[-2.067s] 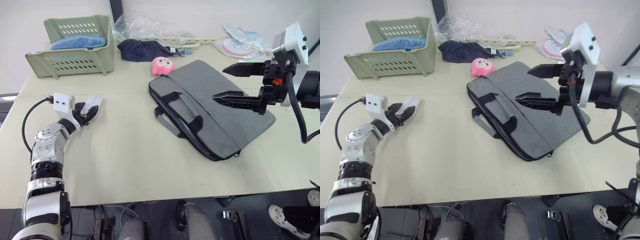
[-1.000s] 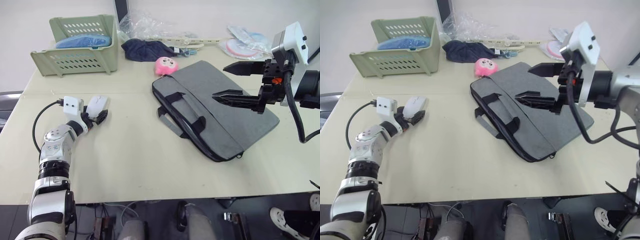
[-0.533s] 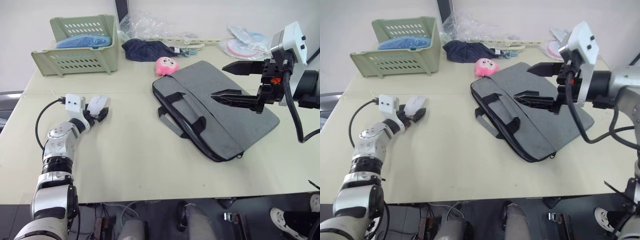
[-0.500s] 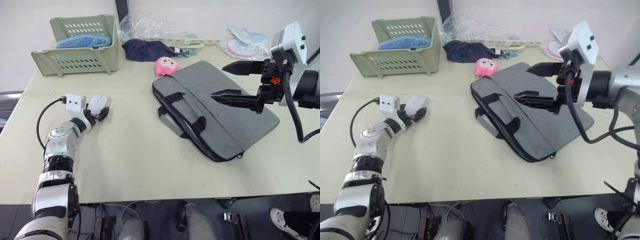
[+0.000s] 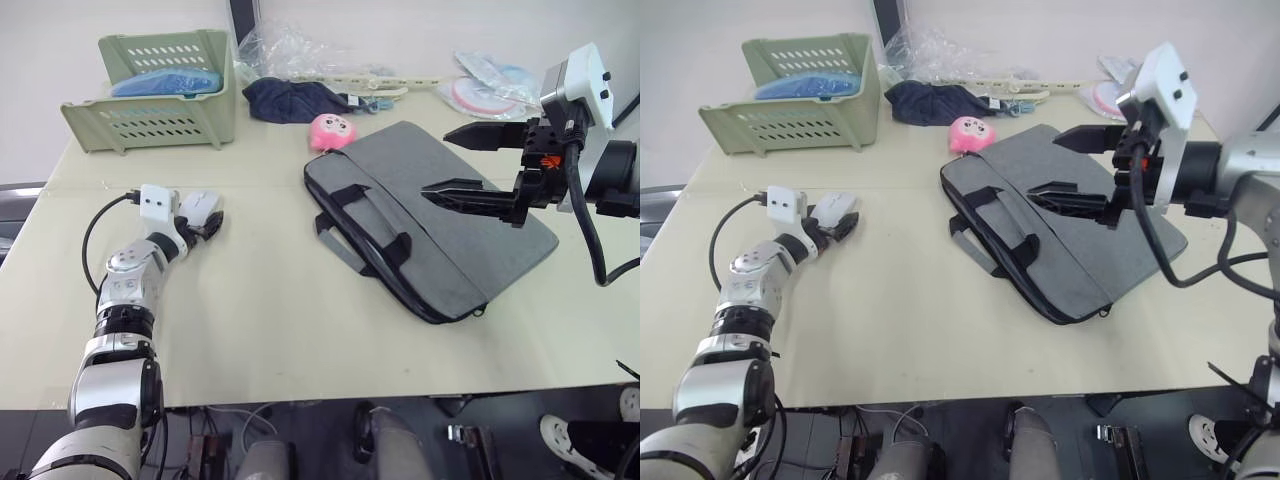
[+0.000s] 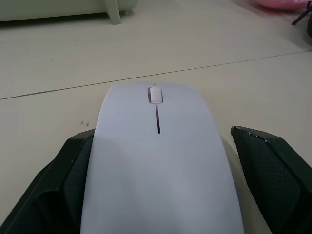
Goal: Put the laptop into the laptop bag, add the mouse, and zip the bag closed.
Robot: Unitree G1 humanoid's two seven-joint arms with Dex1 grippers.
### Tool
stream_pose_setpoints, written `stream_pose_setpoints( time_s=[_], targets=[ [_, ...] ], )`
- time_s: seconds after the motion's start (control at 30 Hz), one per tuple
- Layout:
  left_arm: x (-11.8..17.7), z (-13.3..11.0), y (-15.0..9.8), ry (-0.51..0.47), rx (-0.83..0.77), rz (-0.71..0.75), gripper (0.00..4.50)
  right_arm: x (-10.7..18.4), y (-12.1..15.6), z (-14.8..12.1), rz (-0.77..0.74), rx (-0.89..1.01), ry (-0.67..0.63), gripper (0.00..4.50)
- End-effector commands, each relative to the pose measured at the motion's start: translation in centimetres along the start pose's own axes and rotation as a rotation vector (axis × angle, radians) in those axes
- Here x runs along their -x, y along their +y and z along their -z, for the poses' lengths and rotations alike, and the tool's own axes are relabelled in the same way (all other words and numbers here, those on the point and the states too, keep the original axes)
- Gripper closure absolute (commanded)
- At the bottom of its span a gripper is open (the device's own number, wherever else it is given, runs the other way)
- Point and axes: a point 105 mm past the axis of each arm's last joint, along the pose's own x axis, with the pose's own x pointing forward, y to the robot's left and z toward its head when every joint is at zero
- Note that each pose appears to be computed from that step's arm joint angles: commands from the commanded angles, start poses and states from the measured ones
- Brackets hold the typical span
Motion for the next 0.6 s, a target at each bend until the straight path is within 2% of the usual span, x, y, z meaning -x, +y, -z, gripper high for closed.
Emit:
stream_pose_setpoints(
  time_s=[0.03,0.27,0.3,0.37,0.43,0.6],
  targets=[
    [0.97,0.93,0.67,0.021,0.001,-0.018,0.15,0.44,0.00,-1.21,0.025,0.054,-0.034,0.00],
    [1.57,1.08,0.99,0.024,0.002,-0.024,0.15,0.34,-0.02,-1.15,0.022,0.054,-0.037,0.00],
    [1.57,1.00,1.06,0.020,0.004,-0.029,0.53,0.33,-0.05,-1.13,0.022,0.053,-0.038,0.00],
    [1.57,0.90,1.15,0.016,0.007,-0.036,0.92,0.33,-0.07,-1.12,0.023,0.051,-0.038,0.00],
    [1.55,0.72,1.04,0.004,0.010,-0.030,1.69,0.33,-0.06,-1.10,0.023,0.052,-0.038,0.00],
    [1.41,0.64,0.71,0.000,0.008,-0.016,1.66,0.39,-0.06,-1.07,0.025,0.052,-0.038,0.00]
  ],
)
